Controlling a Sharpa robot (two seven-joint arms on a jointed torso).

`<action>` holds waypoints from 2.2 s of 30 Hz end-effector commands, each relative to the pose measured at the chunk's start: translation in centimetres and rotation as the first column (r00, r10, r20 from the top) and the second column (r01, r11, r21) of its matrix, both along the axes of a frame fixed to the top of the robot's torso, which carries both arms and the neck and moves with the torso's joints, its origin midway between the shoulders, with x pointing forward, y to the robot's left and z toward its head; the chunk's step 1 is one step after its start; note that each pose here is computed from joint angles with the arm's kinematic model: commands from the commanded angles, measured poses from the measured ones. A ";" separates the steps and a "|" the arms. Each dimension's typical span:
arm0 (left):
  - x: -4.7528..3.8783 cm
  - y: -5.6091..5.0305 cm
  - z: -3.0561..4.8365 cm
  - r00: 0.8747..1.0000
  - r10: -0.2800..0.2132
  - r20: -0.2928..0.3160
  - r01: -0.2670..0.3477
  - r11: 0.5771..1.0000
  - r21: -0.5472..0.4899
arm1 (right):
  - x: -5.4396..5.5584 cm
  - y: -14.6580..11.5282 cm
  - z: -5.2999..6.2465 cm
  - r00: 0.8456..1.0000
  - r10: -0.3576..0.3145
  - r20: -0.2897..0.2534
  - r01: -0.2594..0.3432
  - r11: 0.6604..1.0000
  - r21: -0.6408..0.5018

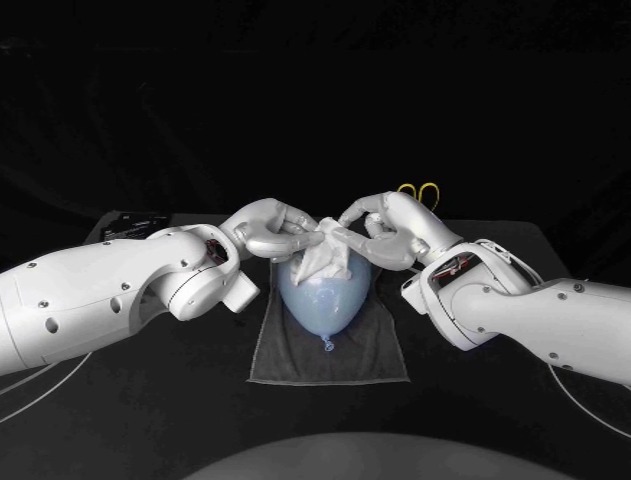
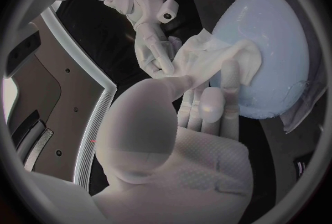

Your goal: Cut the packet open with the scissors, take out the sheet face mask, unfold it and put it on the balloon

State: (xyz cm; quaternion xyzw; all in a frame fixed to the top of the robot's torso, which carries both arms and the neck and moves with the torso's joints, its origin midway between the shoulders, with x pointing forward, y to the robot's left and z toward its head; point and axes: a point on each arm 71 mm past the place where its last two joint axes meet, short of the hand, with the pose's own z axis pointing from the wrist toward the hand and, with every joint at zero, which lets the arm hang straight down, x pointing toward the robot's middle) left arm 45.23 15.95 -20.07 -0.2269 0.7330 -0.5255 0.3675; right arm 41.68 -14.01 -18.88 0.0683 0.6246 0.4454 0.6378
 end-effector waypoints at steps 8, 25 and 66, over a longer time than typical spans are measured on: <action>0.22 0.2 0.09 0.999 0.035 -0.022 -0.036 0.998 -0.045 | 0.0 0.0 0.0 1.000 0.007 0.002 -0.007 1.000 -0.004; 0.43 0.5 0.13 0.998 0.069 -0.010 -0.069 0.997 -0.044 | 0.0 0.0 -0.1 1.000 0.010 -0.007 -0.010 1.000 -0.011; 0.06 0.6 -0.08 0.994 -0.051 -0.096 0.039 0.992 -0.122 | -0.3 0.2 0.5 0.999 0.012 0.052 -0.014 0.999 0.032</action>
